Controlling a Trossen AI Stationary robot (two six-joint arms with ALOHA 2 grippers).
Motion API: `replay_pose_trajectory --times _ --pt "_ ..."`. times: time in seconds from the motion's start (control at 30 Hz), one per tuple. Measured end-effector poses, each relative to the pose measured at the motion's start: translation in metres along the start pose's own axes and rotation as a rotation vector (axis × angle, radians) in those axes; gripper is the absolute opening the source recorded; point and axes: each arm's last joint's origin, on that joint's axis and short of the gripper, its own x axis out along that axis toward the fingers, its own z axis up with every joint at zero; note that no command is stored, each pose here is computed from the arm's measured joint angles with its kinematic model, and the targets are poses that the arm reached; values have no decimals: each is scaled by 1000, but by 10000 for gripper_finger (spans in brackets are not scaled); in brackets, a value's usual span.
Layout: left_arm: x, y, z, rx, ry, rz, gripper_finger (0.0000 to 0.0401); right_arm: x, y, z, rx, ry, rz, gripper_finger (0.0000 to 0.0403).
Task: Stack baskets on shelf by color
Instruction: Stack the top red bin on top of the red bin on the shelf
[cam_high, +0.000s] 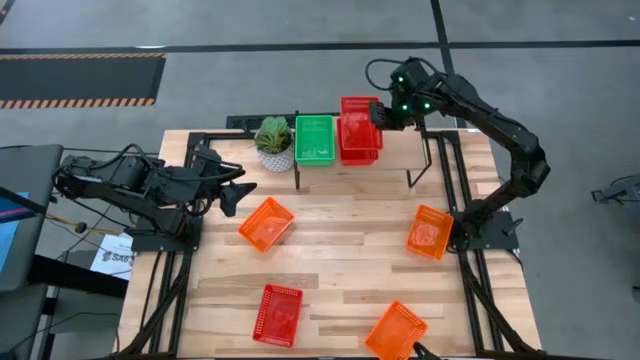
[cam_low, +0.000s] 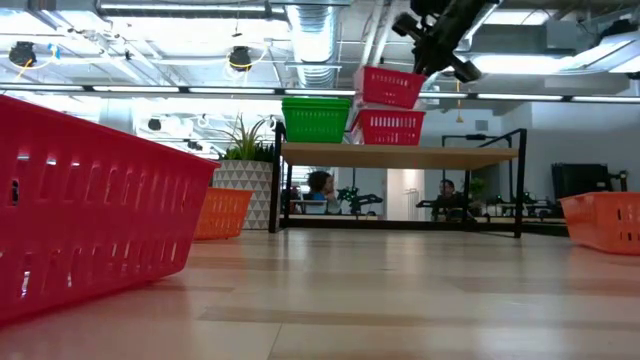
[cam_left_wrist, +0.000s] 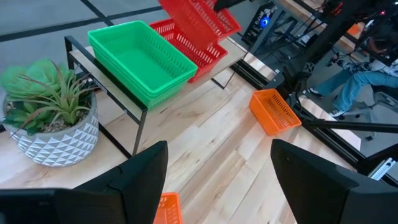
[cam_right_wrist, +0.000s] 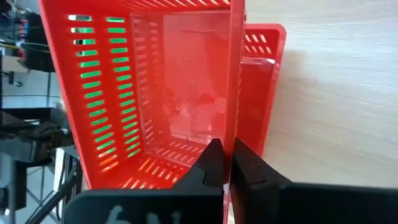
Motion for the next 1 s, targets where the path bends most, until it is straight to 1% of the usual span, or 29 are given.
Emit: replay_pose_trajectory --times 0.13,0.4,0.83,1.0 --pt "0 0 0 1 0 0 274 7 -2 0 9 28 -28 15" --pt "0 0 0 0 1 0 274 24 -1 2 -10 67 -49 22" --pt "0 0 0 1 5 -5 274 25 -1 1 -15 72 -55 29" --pt "0 0 0 1 5 -5 274 25 -1 2 -18 72 -55 41"
